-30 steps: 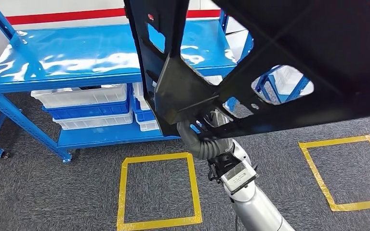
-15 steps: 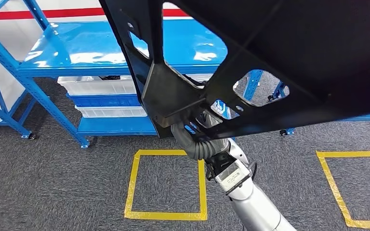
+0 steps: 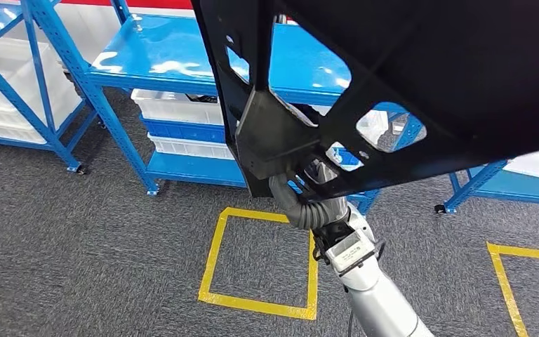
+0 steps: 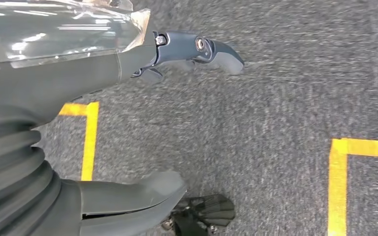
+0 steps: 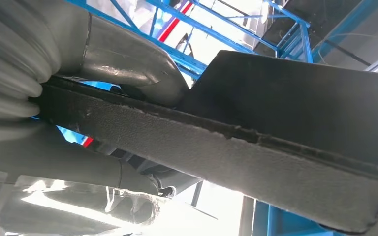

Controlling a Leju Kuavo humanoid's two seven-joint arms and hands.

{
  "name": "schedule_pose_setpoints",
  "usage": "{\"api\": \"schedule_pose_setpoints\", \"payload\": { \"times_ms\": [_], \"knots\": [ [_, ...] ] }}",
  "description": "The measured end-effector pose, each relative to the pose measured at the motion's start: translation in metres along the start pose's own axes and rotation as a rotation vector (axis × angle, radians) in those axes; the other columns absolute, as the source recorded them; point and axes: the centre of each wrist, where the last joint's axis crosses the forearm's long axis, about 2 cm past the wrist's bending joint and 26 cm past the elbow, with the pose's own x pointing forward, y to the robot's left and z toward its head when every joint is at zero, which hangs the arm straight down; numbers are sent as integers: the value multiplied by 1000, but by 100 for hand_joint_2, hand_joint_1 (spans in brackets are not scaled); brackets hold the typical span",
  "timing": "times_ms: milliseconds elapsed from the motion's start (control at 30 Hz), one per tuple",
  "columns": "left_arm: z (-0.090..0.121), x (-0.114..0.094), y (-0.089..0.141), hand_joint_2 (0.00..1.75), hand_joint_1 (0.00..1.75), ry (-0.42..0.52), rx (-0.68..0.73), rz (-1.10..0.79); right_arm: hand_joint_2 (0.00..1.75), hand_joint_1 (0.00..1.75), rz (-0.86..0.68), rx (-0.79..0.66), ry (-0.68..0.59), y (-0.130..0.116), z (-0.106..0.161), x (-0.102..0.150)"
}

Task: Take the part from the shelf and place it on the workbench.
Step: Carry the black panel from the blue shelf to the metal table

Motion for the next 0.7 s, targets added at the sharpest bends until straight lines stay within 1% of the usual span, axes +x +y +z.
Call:
{"api": "schedule_pose_setpoints", "payload": {
  "times_ms": [333, 567, 700],
  "knots": [
    [2, -4, 0, 175, 0, -1, 8, 17, 175, 175, 39, -6, 6, -6, 6, -2],
    [5, -11, 0, 175, 0, 9, 4, 16, 175, 175, 51, -1, 53, -6, 25, -3],
    [5, -11, 0, 175, 0, 7, 4, 10, 175, 175, 56, 1, 57, -5, 31, -4]
  ]
}}
